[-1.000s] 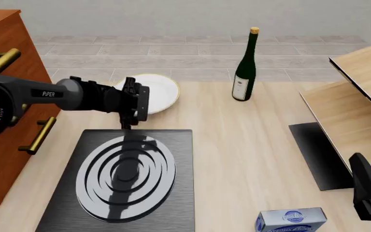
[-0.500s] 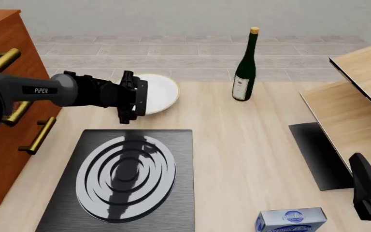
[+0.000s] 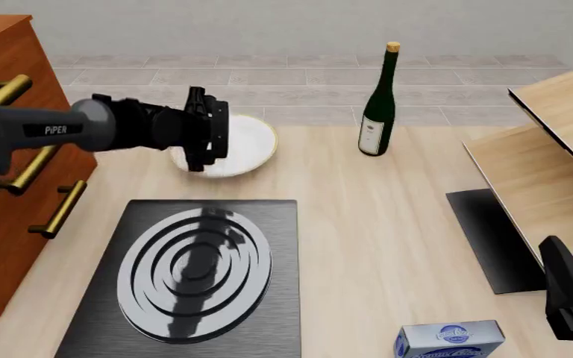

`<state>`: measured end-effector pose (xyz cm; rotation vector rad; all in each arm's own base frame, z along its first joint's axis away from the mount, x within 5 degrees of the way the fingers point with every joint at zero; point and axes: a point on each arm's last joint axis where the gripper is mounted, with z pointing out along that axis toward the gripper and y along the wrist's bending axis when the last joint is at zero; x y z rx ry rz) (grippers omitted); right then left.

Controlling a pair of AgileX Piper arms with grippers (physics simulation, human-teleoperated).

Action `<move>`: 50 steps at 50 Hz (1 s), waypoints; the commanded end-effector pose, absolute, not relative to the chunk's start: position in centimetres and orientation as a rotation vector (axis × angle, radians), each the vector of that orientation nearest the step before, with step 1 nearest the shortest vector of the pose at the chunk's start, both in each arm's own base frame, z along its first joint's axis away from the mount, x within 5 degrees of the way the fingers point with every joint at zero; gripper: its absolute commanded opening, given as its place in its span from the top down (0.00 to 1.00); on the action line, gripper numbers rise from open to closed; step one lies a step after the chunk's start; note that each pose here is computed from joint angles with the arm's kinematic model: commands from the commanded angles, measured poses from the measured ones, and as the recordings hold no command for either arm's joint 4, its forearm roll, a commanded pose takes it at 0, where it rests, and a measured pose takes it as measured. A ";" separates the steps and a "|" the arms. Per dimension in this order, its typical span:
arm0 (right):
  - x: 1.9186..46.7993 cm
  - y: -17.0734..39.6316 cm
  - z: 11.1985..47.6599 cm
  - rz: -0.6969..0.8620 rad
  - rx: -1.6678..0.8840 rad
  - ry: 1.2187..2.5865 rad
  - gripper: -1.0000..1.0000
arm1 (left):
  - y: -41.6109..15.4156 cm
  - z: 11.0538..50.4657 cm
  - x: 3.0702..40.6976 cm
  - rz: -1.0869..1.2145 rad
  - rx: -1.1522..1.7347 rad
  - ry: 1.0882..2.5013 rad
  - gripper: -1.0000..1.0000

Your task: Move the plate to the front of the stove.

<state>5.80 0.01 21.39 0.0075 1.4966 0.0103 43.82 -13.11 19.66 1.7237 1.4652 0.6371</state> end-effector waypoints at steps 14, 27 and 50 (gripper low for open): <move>5.8 0.0 21.4 0.010 0.008 1.496 0.00 | -13.2 21.9 45.1 0.678 1.619 1.419 0.00; 5.8 0.0 21.4 0.010 0.008 1.497 0.00 | -13.5 24.7 44.9 0.701 1.534 1.368 0.00; 5.8 0.0 21.4 0.011 0.007 1.496 0.00 | -14.9 28.5 43.3 0.676 1.429 1.309 0.00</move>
